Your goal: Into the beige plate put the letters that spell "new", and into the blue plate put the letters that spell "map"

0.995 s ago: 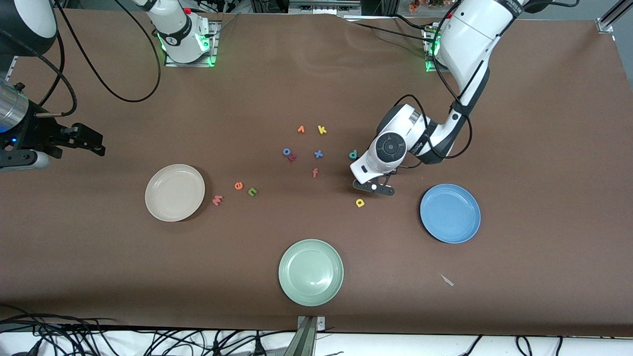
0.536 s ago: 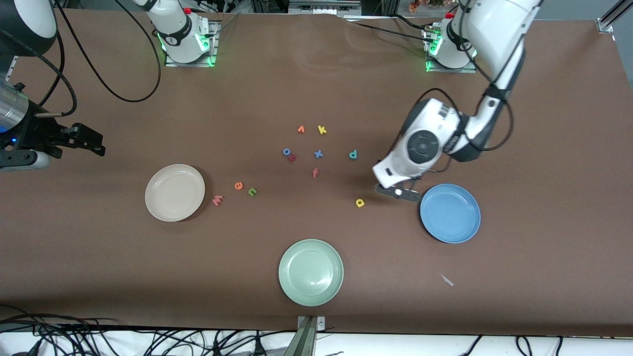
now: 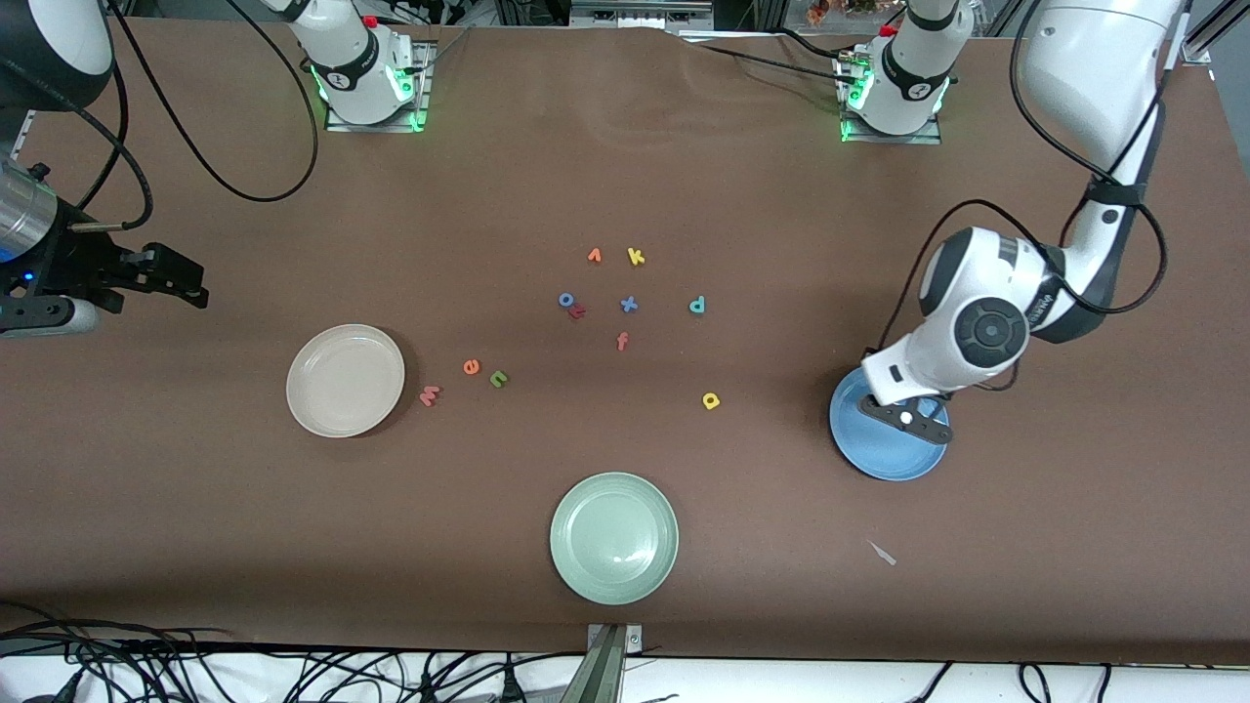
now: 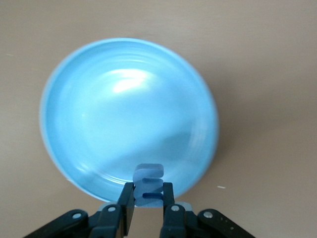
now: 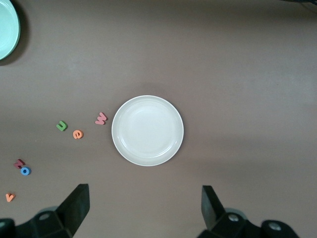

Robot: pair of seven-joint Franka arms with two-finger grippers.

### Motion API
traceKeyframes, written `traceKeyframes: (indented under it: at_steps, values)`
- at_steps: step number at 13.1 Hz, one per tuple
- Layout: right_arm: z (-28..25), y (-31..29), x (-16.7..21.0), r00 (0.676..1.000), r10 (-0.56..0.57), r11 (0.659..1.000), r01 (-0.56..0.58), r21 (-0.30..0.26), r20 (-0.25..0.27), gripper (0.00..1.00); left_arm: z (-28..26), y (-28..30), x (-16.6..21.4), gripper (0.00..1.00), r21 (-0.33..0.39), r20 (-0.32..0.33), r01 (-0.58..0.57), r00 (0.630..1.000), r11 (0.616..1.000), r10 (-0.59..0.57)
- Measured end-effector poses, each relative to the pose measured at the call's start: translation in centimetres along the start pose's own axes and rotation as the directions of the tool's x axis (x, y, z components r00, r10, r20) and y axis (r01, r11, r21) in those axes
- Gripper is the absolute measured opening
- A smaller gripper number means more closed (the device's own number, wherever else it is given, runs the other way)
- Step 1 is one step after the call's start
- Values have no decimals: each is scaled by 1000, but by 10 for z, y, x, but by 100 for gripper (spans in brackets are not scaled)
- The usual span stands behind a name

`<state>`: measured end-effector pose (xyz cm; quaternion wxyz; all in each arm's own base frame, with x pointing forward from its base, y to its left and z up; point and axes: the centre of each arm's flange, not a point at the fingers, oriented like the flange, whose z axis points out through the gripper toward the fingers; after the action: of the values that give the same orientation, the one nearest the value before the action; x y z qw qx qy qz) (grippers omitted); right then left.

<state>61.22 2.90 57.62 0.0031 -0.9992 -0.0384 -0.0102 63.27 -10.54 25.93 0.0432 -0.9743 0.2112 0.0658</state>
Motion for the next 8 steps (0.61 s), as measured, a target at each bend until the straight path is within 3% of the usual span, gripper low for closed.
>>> traceKeyframes:
  at_steps: [4,8]
  values:
    - [10,-19,3,999,-32,999,31,6,18,100,38,-8,10,27,-5,-53,-7,999,1000,7]
    - [46,-79,13,992,-104,994,102,30,66,100,27,-4,18,66,-4,-83,-15,996,1000,14]
